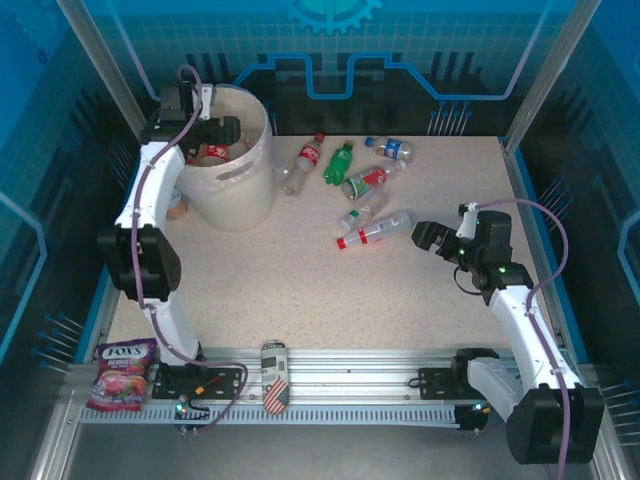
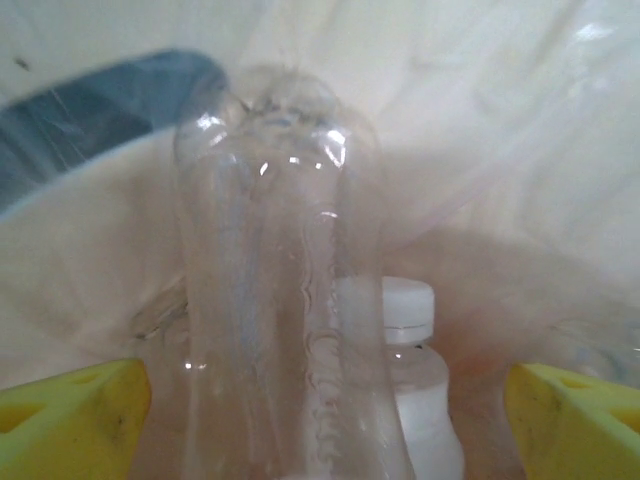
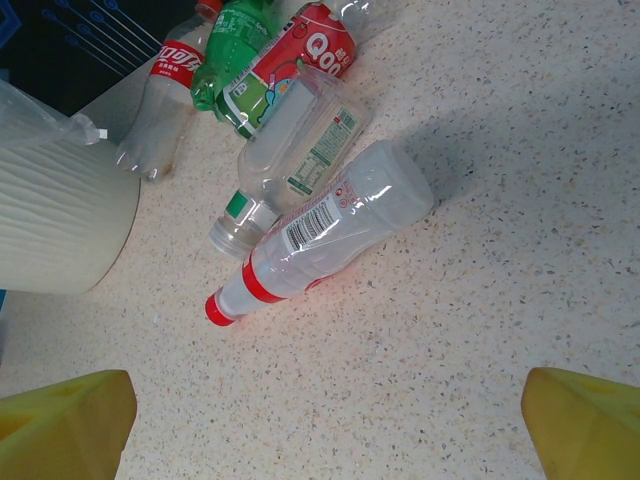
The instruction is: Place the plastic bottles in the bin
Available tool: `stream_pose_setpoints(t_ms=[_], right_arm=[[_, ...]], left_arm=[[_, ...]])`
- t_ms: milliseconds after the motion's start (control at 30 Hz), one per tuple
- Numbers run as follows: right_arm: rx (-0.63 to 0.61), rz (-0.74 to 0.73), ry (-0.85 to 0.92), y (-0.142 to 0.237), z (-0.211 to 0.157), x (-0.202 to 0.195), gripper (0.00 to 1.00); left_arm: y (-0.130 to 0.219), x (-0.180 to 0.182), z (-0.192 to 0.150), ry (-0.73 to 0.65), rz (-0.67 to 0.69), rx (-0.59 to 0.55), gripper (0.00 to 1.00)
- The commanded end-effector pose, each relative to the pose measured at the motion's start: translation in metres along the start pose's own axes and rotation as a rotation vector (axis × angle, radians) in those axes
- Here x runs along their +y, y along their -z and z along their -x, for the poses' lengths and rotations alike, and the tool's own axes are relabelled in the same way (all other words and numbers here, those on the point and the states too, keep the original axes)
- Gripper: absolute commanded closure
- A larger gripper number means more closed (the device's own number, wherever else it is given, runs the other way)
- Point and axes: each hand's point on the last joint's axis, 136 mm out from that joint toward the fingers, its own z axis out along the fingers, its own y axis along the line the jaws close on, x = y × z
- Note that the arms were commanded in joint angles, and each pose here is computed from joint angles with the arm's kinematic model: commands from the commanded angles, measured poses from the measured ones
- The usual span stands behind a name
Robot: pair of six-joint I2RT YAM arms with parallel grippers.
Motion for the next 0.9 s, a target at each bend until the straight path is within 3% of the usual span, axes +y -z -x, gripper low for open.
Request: stream_pose_setpoints(t_ms=[0,233,467,733,867], right_arm=[[-0.016,0.001,-0.004,0.001,0.004,0.003,0.00],[-0.011,-0.023,-0.016,-0.009,0.004,0.001,0.00],[0.025,-0.070,0.023,-0.032,0.005,0.006,0.10],[0.011,-0.140,-0.017,-0.068,0.014,-0.006,0.22],[0.037,-0.169,-0.044,-0.091,0.012,-0.008,0.23]], left_arm=[[0.059,-0.005,0.042,-0.053,0.006,-0.123,0.05],[0.116,-0.027,0.056,-0.105,0.004,-0.187,0.04],[0.158,-0.076,0.037,-0.126,-0.070,-0.212,0.04],[0.181,-0.162,-0.025,-0.123,-0.305,-0.162,0.05],[0.172,-0.210,-0.079,-0.067,-0.527,-0.038,0.05]])
